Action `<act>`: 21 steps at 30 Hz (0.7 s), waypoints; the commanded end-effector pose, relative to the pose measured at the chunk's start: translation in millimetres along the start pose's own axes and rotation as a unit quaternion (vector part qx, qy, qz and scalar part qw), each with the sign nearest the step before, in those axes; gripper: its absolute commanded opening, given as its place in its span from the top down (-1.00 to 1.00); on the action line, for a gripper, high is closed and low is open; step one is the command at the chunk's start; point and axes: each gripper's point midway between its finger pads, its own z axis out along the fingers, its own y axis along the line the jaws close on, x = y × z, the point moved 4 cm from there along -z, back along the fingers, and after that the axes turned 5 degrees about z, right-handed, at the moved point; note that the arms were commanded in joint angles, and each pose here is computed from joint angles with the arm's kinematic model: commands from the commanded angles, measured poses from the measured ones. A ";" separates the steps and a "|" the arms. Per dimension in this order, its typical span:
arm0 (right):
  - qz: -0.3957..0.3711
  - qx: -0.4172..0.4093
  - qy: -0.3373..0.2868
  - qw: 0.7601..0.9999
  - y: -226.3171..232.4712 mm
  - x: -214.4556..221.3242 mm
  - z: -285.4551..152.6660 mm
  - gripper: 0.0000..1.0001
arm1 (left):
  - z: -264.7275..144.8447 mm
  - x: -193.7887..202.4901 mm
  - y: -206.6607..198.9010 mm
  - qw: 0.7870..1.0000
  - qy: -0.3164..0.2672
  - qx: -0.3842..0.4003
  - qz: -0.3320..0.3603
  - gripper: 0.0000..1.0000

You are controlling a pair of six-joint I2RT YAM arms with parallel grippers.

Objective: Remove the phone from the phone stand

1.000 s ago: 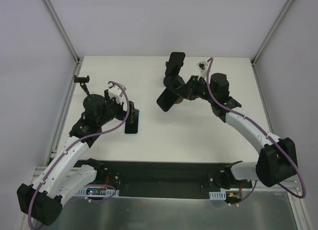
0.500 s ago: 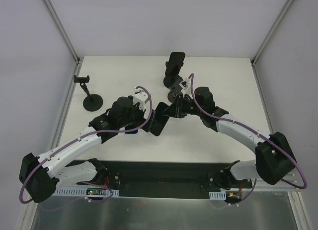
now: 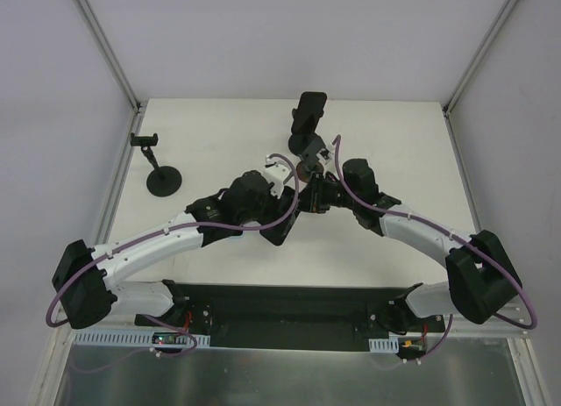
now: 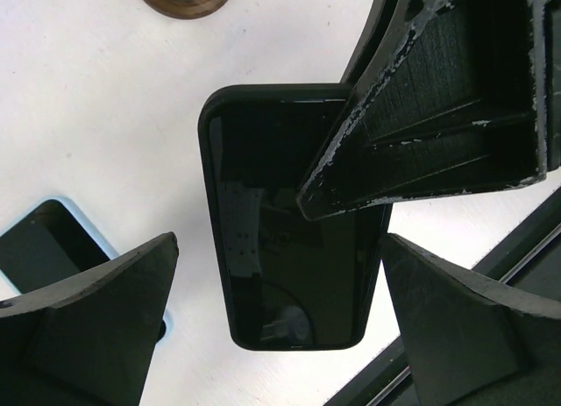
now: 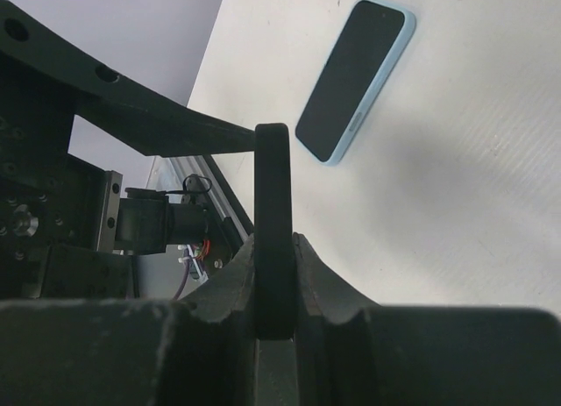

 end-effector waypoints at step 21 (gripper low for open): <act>-0.001 -0.056 -0.017 0.998 20.9 -7.5 -3.4 0.98 | 19.3 5.9 -10.1 0.999 0.014 -0.052 -0.008 -0.98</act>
